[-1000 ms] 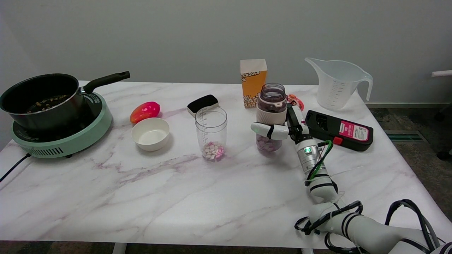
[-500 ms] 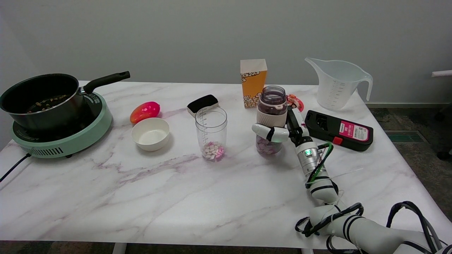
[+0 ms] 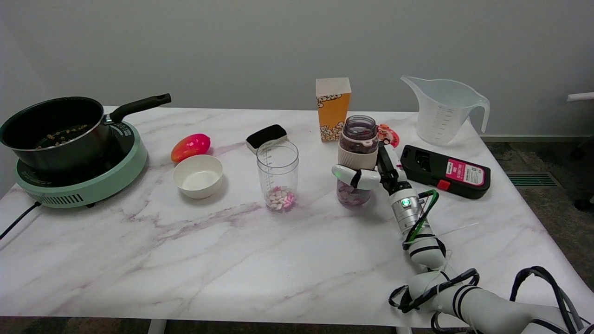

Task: Place the bottle onto the table.

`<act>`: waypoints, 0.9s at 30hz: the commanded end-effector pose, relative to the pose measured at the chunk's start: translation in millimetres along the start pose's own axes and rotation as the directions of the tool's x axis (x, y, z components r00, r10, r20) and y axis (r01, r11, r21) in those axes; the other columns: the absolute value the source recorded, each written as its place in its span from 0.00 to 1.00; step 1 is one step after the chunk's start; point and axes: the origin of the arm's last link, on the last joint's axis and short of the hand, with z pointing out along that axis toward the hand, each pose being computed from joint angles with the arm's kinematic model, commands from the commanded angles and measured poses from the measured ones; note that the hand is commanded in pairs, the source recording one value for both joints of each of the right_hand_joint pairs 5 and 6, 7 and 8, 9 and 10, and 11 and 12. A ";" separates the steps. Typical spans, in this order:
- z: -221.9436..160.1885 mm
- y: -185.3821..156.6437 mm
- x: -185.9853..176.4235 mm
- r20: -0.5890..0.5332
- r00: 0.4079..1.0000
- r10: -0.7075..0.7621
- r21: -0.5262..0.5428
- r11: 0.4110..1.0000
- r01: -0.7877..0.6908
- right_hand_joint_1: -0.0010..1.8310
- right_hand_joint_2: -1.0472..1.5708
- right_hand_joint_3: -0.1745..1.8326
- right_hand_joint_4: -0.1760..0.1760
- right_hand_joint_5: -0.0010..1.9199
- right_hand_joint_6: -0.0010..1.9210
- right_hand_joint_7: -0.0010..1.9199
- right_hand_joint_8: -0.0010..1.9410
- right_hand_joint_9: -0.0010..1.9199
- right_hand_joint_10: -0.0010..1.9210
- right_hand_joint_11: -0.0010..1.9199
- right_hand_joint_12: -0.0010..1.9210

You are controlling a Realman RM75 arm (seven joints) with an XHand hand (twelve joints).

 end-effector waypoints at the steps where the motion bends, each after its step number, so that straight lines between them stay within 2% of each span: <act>1: -8.2 2.3 2.0 0.009 1.000 -0.005 -0.005 1.000 0.005 0.72 0.60 0.65 0.50 0.51 0.51 0.73 0.72 0.70 0.70 0.58 0.57; 3: -9.5 2.9 2.2 0.009 1.000 -0.006 -0.006 1.000 0.006 0.69 0.51 0.65 0.50 0.46 0.46 0.70 0.69 0.67 0.67 0.54 0.54; 6: -10.8 3.8 4.2 0.011 1.000 -0.011 -0.009 1.000 0.011 0.67 0.42 0.64 0.50 0.39 0.39 0.65 0.65 0.62 0.62 0.49 0.49; 12: -13.4 4.6 7.6 0.011 1.000 -0.017 -0.011 1.000 0.017 0.67 0.32 0.67 0.50 0.32 0.32 0.57 0.57 0.52 0.52 0.42 0.42; 15: -13.4 4.7 10.2 0.010 1.000 -0.022 -0.010 1.000 0.022 0.67 0.29 0.68 0.50 0.29 0.29 0.54 0.53 0.47 0.46 0.40 0.40; 22: -14.3 8.9 26.6 0.011 0.998 -0.058 -0.025 0.998 0.059 0.67 0.25 0.68 0.50 0.24 0.24 0.50 0.49 0.41 0.41 0.38 0.38; 27: -12.7 15.8 59.8 0.003 0.992 -0.126 -0.062 0.990 0.126 0.67 0.24 0.66 0.50 0.21 0.21 0.47 0.47 0.39 0.39 0.37 0.37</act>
